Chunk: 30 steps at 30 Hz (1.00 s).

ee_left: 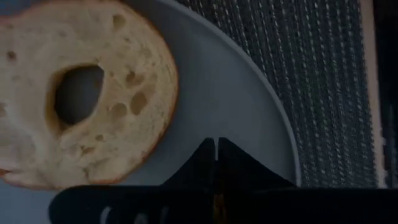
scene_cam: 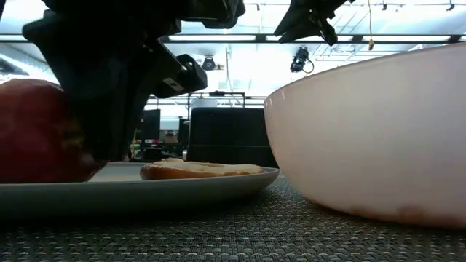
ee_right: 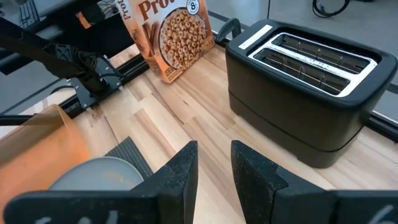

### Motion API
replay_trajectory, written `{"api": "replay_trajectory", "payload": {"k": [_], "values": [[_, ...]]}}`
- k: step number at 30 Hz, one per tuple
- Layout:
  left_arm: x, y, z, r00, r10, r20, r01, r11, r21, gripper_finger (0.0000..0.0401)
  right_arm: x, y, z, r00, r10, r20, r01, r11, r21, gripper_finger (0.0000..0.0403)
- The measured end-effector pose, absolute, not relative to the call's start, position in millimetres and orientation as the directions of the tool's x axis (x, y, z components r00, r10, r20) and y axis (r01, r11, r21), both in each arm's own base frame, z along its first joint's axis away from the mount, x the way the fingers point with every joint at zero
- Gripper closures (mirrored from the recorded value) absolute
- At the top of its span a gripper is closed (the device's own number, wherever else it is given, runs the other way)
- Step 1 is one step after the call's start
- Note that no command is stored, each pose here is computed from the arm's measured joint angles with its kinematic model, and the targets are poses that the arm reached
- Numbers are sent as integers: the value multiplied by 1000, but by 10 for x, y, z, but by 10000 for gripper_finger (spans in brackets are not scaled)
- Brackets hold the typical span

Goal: Arrange a breakfast setting
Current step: Put the red apple on the gray plate

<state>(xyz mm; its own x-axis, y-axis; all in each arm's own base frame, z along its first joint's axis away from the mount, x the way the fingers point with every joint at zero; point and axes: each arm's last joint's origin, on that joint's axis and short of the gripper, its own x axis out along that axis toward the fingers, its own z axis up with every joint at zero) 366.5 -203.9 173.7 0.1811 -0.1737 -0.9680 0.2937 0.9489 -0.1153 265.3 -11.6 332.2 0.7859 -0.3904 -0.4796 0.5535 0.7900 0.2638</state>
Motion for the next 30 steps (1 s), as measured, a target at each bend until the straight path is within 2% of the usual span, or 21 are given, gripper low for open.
{"api": "replay_trajectory", "payload": {"k": [4, 10, 15, 20, 25, 30], "values": [[3644, -2026, 1807, 183, -185, -965, 274, 953, -131, 386, 2653, -116, 3322, 786, -390, -480, 551, 795, 255, 300], [3540, -1988, 2281, 350, -142, -926, 236, 970, -60, 386, 2626, -116, 3361, 796, -390, -462, 545, 795, 267, 300], [3387, -1981, 2505, 458, -80, -885, 179, 984, 3, 386, 2562, -115, 3444, 817, -387, -428, 530, 796, 292, 300], [2973, -1887, 2457, 538, -35, -843, 43, 999, -14, 387, 2468, -111, 3537, 836, -382, -393, 513, 798, 317, 300], [2593, -1748, 2391, 718, -54, -694, -37, 993, -116, 387, 2432, -111, 3616, 858, -384, -343, 495, 797, 346, 300], [2298, -1542, 2157, 792, -11, -611, -129, 974, -185, 387, 2461, -104, 3646, 873, -380, -307, 476, 799, 366, 300]]}}
